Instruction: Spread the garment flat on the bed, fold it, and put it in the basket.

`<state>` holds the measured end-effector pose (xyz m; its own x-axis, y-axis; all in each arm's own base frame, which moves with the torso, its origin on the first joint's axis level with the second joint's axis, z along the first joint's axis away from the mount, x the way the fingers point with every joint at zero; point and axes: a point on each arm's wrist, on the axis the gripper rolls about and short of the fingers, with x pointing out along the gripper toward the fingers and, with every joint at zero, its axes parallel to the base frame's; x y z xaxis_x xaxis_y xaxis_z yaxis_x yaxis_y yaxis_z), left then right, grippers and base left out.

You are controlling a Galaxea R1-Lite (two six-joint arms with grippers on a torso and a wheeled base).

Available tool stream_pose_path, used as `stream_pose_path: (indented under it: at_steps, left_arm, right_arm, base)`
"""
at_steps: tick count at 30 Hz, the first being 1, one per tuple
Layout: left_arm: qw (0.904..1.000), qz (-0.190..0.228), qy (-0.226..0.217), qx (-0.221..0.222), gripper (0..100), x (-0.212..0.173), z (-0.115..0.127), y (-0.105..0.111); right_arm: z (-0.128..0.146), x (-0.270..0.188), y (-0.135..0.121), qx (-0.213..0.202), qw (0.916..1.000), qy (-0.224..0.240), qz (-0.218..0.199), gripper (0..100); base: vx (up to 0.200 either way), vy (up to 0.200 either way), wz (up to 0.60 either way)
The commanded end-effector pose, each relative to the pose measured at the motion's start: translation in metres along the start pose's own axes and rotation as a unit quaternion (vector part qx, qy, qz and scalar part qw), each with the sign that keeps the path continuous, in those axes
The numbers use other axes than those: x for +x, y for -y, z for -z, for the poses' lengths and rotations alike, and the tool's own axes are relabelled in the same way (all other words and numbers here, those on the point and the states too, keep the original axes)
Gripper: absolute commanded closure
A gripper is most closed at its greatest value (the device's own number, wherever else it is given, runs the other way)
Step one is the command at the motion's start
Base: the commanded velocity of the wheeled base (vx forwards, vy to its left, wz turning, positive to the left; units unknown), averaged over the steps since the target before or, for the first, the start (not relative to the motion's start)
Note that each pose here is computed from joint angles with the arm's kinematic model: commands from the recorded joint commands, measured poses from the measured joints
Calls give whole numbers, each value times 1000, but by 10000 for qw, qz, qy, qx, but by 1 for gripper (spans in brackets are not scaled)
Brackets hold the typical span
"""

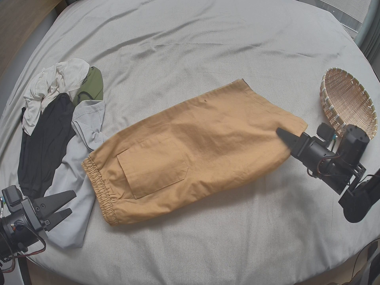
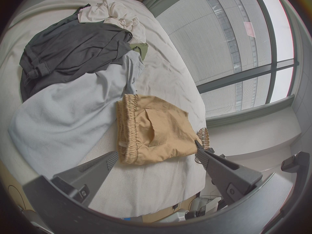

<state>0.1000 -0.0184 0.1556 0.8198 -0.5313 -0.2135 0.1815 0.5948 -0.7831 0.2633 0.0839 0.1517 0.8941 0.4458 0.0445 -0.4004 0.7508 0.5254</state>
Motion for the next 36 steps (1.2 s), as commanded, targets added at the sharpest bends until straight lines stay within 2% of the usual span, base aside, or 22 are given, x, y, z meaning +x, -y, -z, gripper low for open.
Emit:
stream_pose_path:
  at_steps: [1, 6, 13, 14, 18, 23, 30, 36]
  left_arm:
    - [10000, 12, -55, -12, 0, 0, 2, -2]
    - [9998, 52, -182, -17, 0, 2, 3, -1]
    - [9988, 63, -485, -42, 0, 14, 3, -1]
    - [9985, 51, -548, -41, 0, 16, 3, -1]
    - [9973, 41, -730, -28, 0, 24, 4, -2]
    - [9970, 13, -780, 14, 0, 39, 0, -6]
    - [9958, -19, -879, 240, 0, 67, -3, -16]
    - [9947, 86, -972, 319, 0, 82, -1, -18]
  right_arm:
    - [-20, -49, 11, -169, 9981, 353, 478, 100]
    - [-21, -78, 26, -224, 9938, 409, 1007, 100]
    - [-9, -93, 28, -170, 9942, 149, 1047, 100]
    - [-8, -94, 29, -149, 9942, 108, 1063, 0]
    - [-4, -98, 32, -118, 9929, 35, 1185, 0]
    - [4, -115, 41, -217, 9873, -72, 1574, 0]
    - [-5, -141, 53, -261, 9756, 308, 2160, 0]
    - [-13, -148, 61, -278, 9725, 485, 2260, 0]
  base:
    - [0, 0, 0]
    - [0, 0, 0]
    - [0, 0, 0]
    - [0, 0, 0]
    - [0, 0, 0]
    - [0, 0, 0]
    - [0, 0, 0]
    - [0, 0, 0]
